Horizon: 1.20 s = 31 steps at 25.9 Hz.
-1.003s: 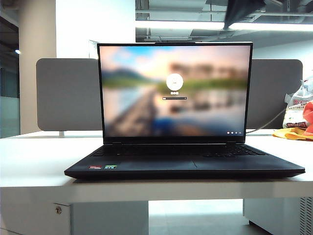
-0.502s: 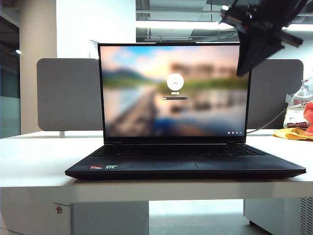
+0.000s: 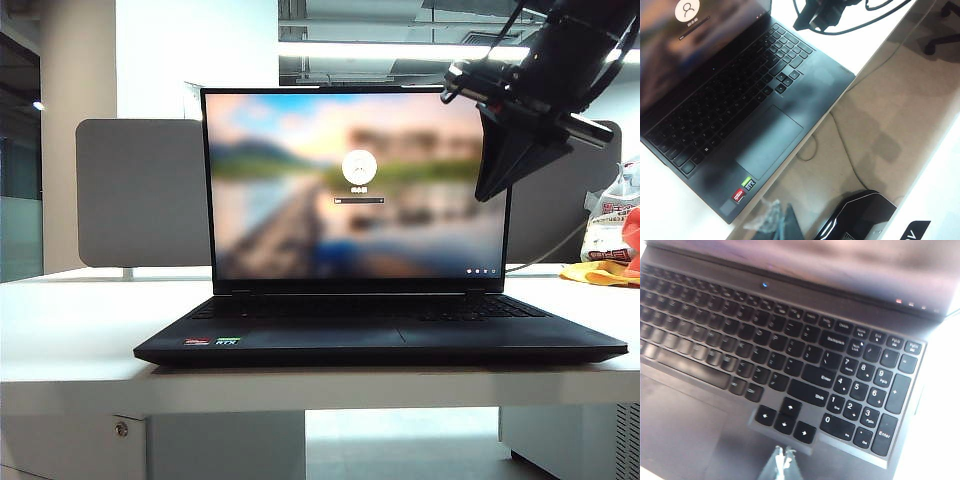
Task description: Open the lid of the laptop and use the keypad to enter the password "123".
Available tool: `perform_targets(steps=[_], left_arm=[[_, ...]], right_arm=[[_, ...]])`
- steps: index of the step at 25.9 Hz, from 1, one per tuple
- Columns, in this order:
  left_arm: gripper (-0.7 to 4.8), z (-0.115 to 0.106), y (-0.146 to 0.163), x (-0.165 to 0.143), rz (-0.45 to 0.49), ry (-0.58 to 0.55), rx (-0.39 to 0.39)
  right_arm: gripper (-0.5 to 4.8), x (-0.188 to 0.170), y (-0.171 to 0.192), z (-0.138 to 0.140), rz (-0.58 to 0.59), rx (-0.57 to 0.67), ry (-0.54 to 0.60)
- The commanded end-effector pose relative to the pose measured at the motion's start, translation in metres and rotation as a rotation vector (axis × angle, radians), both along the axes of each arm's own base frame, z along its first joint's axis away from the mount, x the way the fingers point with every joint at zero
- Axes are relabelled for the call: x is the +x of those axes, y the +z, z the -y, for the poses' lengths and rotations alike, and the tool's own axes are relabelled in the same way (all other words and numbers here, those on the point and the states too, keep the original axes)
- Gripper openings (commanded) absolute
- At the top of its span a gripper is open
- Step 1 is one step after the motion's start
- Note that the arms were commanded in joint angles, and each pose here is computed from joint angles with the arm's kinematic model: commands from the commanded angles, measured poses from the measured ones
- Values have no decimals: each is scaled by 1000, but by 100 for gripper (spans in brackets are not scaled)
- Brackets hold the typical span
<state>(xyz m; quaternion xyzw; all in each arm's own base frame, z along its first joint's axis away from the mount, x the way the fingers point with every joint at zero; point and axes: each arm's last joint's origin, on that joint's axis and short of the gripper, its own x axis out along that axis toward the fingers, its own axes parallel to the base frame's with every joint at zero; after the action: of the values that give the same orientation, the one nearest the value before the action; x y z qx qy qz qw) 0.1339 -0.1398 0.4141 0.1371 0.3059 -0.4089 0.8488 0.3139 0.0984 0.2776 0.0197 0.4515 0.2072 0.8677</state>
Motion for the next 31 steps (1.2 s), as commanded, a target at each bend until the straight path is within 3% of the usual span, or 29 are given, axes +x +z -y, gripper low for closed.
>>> perform_targets(steps=[1,8,31], left_arm=[[-5,0,1,0,6,-4,-16],[-5,0,1,0,3,-3,-12],[-5,9,-5,9,-7,-2,0]], right_arm=[[-2,5,-5,-2,3,-1,-1],[-2,16,-56,-4,-84,-43,-13],[-2,39,-87,-8,-19,-59,-47]])
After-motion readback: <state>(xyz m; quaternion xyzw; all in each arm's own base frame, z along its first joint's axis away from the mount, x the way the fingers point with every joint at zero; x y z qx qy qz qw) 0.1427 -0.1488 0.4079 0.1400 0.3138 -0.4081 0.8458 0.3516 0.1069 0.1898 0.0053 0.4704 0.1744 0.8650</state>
